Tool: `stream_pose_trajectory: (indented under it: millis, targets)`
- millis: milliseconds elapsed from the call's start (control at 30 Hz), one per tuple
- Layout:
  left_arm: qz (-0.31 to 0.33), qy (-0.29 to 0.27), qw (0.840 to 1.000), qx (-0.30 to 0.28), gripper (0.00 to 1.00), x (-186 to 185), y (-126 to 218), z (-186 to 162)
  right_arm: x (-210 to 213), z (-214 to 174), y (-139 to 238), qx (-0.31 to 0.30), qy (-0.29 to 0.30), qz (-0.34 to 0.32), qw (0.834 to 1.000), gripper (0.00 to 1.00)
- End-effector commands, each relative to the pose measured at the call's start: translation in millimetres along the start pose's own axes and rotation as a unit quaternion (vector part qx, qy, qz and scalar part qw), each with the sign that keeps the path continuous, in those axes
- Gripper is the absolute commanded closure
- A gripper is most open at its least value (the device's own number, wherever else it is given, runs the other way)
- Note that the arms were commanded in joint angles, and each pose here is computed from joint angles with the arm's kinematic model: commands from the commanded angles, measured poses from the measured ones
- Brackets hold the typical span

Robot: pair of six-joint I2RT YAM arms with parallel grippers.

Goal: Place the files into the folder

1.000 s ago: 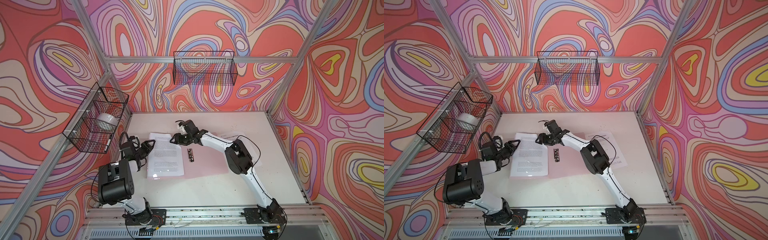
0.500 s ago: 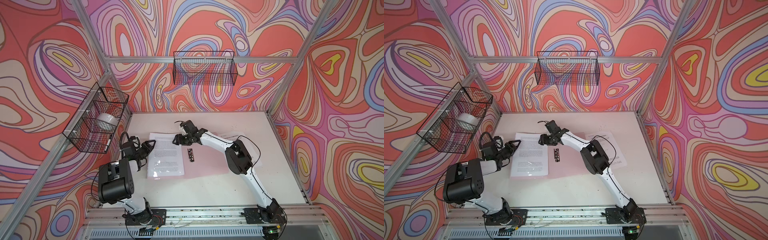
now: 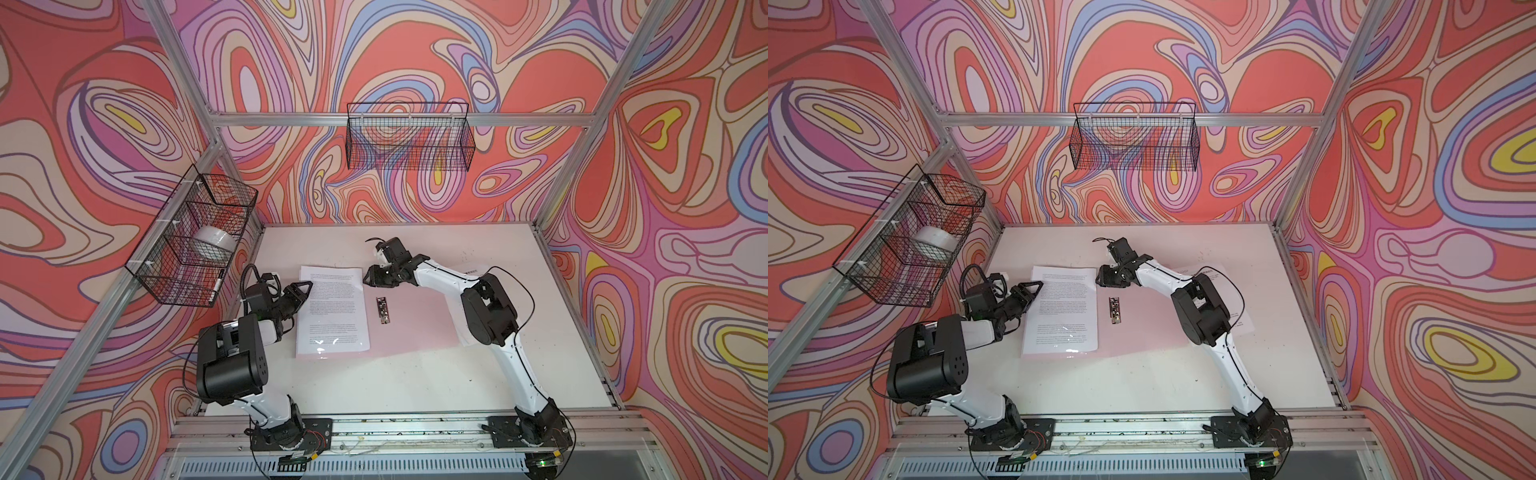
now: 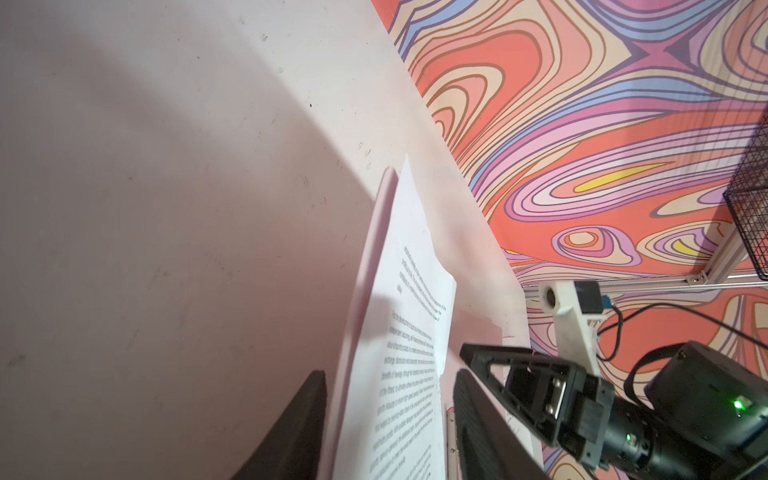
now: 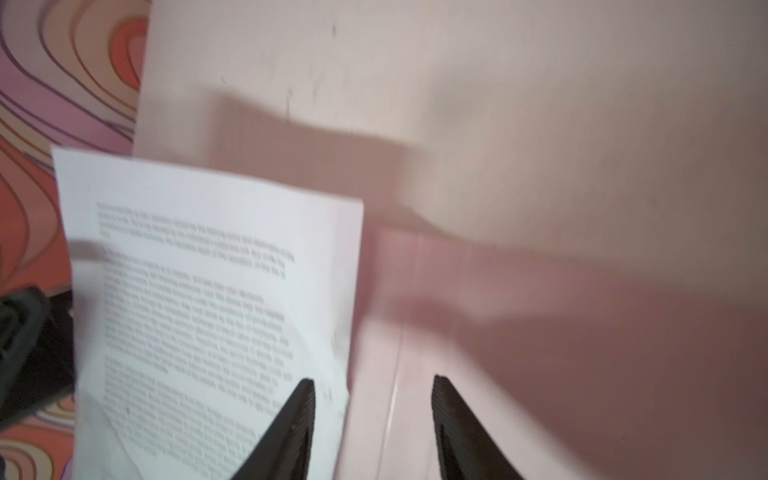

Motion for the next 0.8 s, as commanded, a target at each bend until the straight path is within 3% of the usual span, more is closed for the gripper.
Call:
stream_pose_trajectory:
  millis: [0, 133, 267, 333, 767]
  targets:
    - [-0.013, -0.015, 1.000, -0.009, 0.51, -6.1, -1.9, 6.9, 37.8, -11.5, 44.5, -0.004, 0.009, 0.055, 0.998, 0.60]
    - [-0.013, -0.014, 1.000, -0.011, 0.50, -6.0, -1.3, 6.5, 39.0, -49.2, 59.1, 0.027, -0.006, 0.068, 0.997, 0.62]
    - [-0.016, -0.012, 1.000, -0.011, 0.50, -6.5, -1.5, 6.2, 39.7, -82.4, 63.9, 0.046, -0.009, 0.074, 0.996, 0.50]
    - [-0.017, -0.013, 1.000, -0.012, 0.50, -7.1, -1.2, 6.3, 40.1, -96.6, 62.5, 0.057, -0.007, 0.069, 0.996, 0.49]
    - [-0.019, -0.012, 1.000, -0.016, 0.50, -8.2, 0.3, 6.0, 25.0, -148.8, 50.0, 0.104, -0.021, 0.046, 0.993, 0.56]
Point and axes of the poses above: each gripper's point midway between its finger pads, its own y axis back along the fingers, its own x axis along the line the jaws close on, z = x × y, the point moved 3 cm from there along y, back along the fingers, and after that the axes turned 13 degrees about -y, right-handed, at the moved point
